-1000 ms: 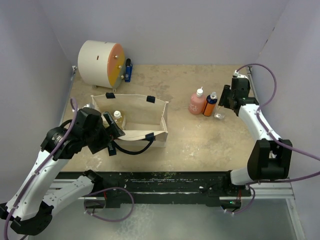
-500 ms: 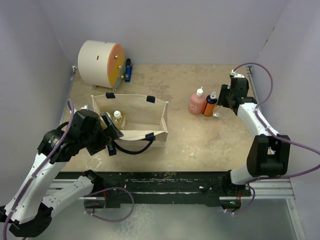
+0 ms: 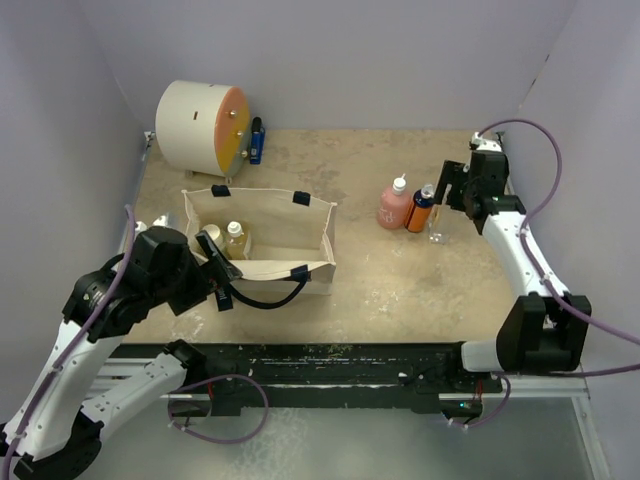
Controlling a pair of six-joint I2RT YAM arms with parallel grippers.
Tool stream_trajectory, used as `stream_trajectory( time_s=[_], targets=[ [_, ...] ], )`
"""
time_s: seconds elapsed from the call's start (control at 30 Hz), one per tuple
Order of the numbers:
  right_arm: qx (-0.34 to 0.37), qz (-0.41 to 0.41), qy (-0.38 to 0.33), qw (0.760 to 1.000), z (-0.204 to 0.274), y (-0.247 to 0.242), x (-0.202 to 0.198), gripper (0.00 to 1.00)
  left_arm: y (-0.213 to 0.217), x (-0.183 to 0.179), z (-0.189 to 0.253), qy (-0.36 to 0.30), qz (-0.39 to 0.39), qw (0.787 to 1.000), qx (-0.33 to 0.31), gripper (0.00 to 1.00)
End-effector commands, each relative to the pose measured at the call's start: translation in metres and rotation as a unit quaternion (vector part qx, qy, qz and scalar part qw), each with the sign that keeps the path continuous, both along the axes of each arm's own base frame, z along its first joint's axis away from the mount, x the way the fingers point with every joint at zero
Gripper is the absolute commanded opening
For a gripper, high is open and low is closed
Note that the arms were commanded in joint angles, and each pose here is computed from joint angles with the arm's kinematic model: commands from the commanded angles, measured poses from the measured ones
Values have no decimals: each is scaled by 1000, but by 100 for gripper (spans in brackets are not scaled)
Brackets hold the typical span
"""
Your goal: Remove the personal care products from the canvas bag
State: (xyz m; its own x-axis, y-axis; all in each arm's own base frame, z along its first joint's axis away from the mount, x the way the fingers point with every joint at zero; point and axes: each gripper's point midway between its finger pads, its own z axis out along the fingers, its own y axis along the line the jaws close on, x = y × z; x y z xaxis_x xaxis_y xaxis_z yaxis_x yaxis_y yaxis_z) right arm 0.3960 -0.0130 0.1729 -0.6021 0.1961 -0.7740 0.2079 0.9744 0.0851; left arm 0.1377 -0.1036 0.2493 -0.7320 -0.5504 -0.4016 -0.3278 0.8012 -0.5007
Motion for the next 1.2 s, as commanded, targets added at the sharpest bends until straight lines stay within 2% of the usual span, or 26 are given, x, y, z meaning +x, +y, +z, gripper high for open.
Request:
stream_trajectory(
  time_s=[0.0, 0.07, 0.2, 0.37, 0.47, 0.6, 0.77, 0.93, 1.17],
  targets=[
    [19, 3, -37, 999, 49, 7, -26, 81, 5, -3, 6, -14, 0, 1000, 1, 99],
    [26, 11, -62, 998, 64, 11, -36, 82, 8, -3, 4, -8, 11, 1000, 7, 99],
    [90, 72, -76, 990, 76, 43, -67, 84, 16, 0, 2, -2, 48, 999, 16, 100],
    [194, 192, -70, 960, 90, 111, -104, 82, 19, 15, 13, -22, 74, 997, 23, 99],
    [213, 252, -82, 941, 118, 158, -120, 82, 23, 26, 15, -27, 98, 994, 39, 98],
    [224, 324, -79, 916, 150, 224, -137, 81, 21, 36, 2, 4, 119, 991, 60, 97],
    [208, 388, -68, 895, 173, 301, -153, 80, 23, 30, -29, 48, 127, 987, 81, 83],
    [198, 427, -33, 882, 157, 372, -159, 76, 23, 16, -51, 65, 126, 988, 68, 65],
    [182, 419, 9, 890, 113, 448, -147, 76, 24, 9, -58, 71, 126, 988, 60, 45]
  ],
)
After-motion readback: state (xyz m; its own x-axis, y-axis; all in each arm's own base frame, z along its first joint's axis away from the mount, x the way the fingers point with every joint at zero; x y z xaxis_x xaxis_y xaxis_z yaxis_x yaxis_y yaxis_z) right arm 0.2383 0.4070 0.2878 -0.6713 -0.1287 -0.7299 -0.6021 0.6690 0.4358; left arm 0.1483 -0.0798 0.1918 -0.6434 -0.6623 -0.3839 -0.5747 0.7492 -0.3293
